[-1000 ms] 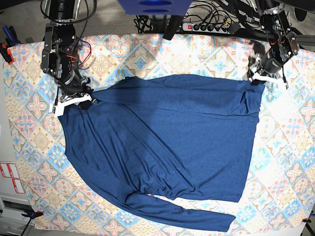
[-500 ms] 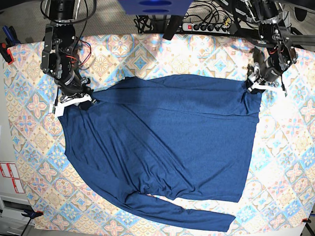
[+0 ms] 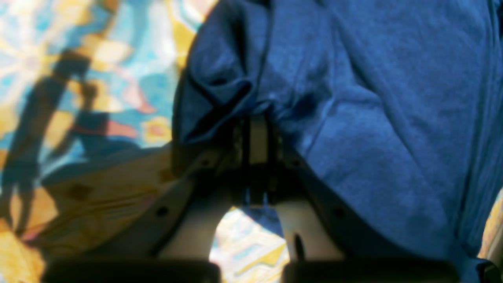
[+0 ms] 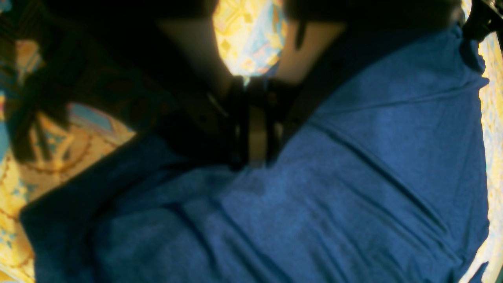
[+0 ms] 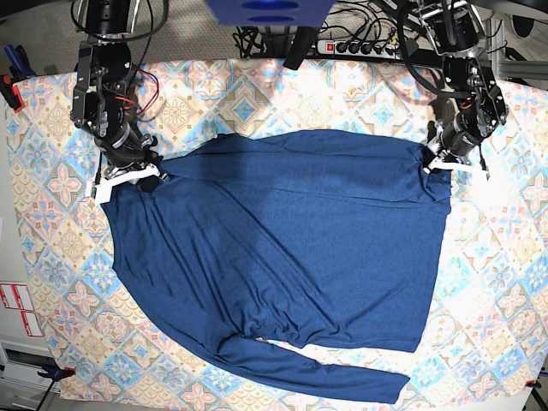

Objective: Fold the T-shirt properly
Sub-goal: 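Pull the grasped shoulder corners apart to straighten the shirt, then lift the shoulder edge and drag it toward the hem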

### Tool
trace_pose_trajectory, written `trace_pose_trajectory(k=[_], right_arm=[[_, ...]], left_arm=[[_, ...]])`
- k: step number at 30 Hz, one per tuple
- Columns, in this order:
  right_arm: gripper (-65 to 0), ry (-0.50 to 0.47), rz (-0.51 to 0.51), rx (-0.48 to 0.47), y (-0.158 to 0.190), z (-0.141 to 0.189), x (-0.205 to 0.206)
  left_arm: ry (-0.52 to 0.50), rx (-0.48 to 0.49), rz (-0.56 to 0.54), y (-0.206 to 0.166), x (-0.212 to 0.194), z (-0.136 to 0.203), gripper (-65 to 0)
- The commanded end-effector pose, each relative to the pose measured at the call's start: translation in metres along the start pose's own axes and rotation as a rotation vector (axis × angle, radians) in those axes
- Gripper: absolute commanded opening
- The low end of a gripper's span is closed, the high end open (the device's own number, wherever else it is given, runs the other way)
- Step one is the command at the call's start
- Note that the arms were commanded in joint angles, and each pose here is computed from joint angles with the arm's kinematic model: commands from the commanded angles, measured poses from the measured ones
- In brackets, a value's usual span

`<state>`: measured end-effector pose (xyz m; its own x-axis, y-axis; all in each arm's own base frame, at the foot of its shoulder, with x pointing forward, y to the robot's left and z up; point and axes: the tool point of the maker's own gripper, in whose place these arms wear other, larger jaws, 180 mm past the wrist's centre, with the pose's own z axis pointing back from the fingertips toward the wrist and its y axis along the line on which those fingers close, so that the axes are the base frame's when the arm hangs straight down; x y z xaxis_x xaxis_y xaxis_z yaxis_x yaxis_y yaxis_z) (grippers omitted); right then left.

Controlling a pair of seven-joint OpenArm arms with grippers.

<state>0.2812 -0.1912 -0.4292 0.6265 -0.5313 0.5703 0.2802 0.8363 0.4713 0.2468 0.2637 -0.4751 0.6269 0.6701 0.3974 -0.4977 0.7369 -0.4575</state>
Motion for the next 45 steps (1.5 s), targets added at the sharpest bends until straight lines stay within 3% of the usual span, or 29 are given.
trace_pose_trajectory(k=[1, 7, 15, 22, 26, 36, 41, 43, 45], right_arm=[[-64.3, -0.042, 0.015, 0.017, 0.005, 0.002, 0.015], [-64.3, -0.04, 0.015, 0.017, 0.005, 0.003, 0.015], [-64.3, 0.01, 0.021, -0.018, -0.012, 0.02, -0.015], [-64.3, 0.016, -0.016, -0.136, -0.062, 0.052, -0.029], [-64.3, 0.01, -0.031, -0.176, -0.079, 0.061, -0.03], [-64.3, -0.027, -0.008, -0.137, -0.062, 0.06, -0.014], [-64.3, -0.038, -0.005, -0.127, -0.058, 0.058, -0.009], [-64.3, -0.042, -0.005, -0.124, -0.057, 0.057, -0.007], [-64.3, -0.043, -0.006, -0.123, -0.056, 0.057, -0.007]], left_arm=[[0.035, 0.003, -0.006, 0.004, -0.009, 0.003, -65.0], [-0.036, -0.015, -0.118, 0.003, 0.0, 0.038, -65.0], [-0.014, 0.068, -0.16, 0.042, -0.02, 0.072, -65.0], [0.071, 0.117, -0.219, 0.074, -0.047, 0.093, -65.0], [0.041, 0.128, -0.214, 0.086, -0.038, 0.104, -65.0], [-0.026, 0.049, -0.175, 0.067, -0.01, 0.101, -65.0], [-0.01, 0.016, -0.189, 0.052, -0.014, 0.092, -64.7], [-0.002, 0.007, -0.193, 0.048, -0.016, 0.088, -59.0], [0.029, 0.0, -0.192, 0.044, -0.018, 0.085, -48.3]])
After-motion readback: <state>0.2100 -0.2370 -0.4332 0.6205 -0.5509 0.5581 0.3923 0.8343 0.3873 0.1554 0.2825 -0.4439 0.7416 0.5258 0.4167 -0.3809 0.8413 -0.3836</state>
